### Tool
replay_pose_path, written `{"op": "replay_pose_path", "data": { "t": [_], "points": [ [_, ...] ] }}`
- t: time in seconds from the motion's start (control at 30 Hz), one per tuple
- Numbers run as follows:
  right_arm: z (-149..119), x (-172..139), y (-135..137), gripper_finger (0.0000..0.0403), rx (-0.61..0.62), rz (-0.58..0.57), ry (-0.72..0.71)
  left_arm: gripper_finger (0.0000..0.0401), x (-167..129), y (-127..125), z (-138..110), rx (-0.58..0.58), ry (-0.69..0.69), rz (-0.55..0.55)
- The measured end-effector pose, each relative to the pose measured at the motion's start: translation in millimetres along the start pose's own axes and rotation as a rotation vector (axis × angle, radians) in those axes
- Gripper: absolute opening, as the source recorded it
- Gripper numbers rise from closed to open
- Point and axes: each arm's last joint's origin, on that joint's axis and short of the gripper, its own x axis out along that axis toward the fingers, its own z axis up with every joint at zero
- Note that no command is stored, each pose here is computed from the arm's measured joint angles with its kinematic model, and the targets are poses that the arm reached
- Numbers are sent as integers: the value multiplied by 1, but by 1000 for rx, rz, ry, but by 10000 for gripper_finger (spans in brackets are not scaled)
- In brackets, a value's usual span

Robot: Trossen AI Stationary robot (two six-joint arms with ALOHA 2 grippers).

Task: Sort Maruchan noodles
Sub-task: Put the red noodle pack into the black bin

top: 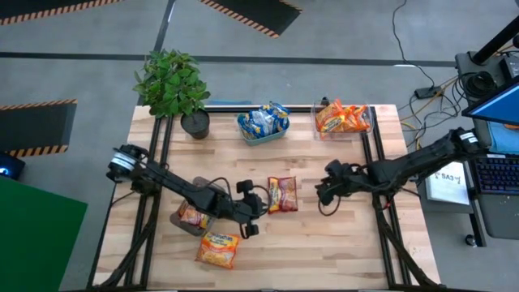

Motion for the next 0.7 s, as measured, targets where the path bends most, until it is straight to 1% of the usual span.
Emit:
{"op": "replay_pose_path", "data": {
  "t": [0.17, 0.23, 0.3, 0.5, 0.6, 0.7],
  "points": [
    [-9, 5, -19, 255, 87, -79, -86, 37, 0, 0, 1, 6, 9, 2],
    [-11, 7, -21, 273, 102, -83, -87, 37, 1, 0, 0, 9, 17, 4],
    [-11, 10, -19, 286, 113, -63, -97, 37, 1, 0, -1, 12, 22, 5],
    [-9, 28, -7, 306, 145, 42, -163, 37, 14, -2, -9, 22, 26, 11],
    [-6, 40, -2, 309, 146, 58, -188, 37, 25, -3, -17, 20, 28, 14],
    [-4, 54, -1, 309, 144, 49, -207, 37, 32, -4, -21, 14, 21, 16]
  ]
}}
